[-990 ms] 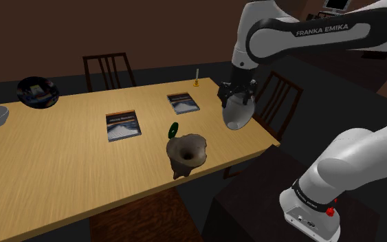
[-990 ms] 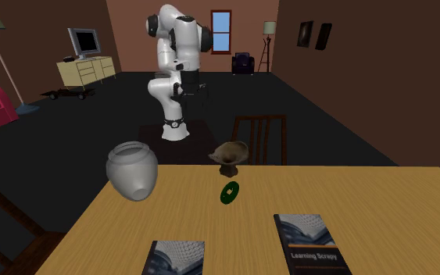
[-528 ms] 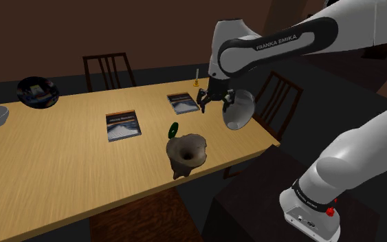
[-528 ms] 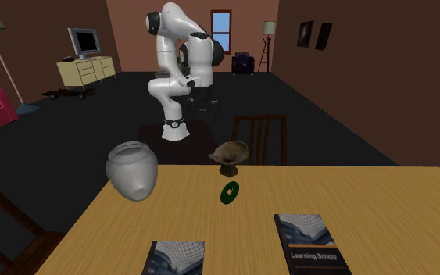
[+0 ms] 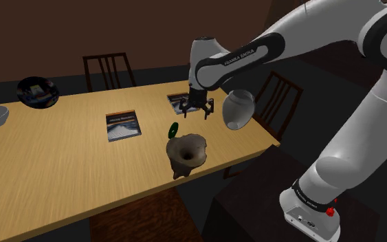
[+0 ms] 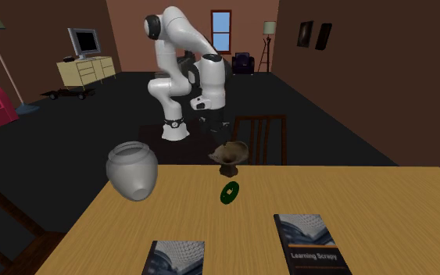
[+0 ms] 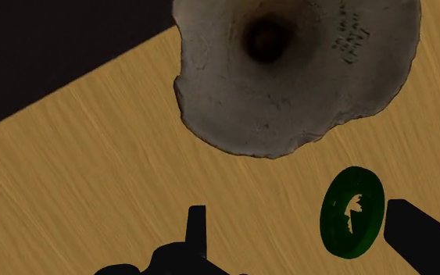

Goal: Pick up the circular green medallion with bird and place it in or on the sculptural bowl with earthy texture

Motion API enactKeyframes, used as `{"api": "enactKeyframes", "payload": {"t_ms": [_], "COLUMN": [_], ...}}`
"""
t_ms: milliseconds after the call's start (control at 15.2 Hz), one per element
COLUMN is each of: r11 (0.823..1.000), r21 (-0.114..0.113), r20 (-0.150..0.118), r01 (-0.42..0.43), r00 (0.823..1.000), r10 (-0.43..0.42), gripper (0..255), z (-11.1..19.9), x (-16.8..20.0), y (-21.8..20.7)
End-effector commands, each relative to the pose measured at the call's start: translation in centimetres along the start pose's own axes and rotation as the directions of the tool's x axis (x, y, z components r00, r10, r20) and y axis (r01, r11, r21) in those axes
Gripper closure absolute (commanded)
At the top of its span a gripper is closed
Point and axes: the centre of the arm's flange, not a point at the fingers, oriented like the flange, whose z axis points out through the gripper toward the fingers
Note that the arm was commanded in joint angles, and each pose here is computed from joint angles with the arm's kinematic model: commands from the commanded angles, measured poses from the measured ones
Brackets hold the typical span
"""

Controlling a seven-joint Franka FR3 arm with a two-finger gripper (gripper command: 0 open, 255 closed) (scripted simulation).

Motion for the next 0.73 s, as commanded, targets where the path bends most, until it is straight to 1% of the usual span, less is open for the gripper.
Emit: {"api": "enactKeyframes", "payload": {"t_ms": [0,330,660], "r11": [0.999,0.985,0.958], "r21": [0.004,0.011,0.018], "r20": [0.000,0.000,0.001], "r01": [-0.051,-0.171,-0.288], "r00": [0.999,0.985,0.958], "r10": [0.051,0.171,0.288], "gripper": [0,0,0], "z": [1.9,6.0,10.1], "x": [0.9,4.0,7.5], "y": [-1.7,-5.8,-9.4]}}
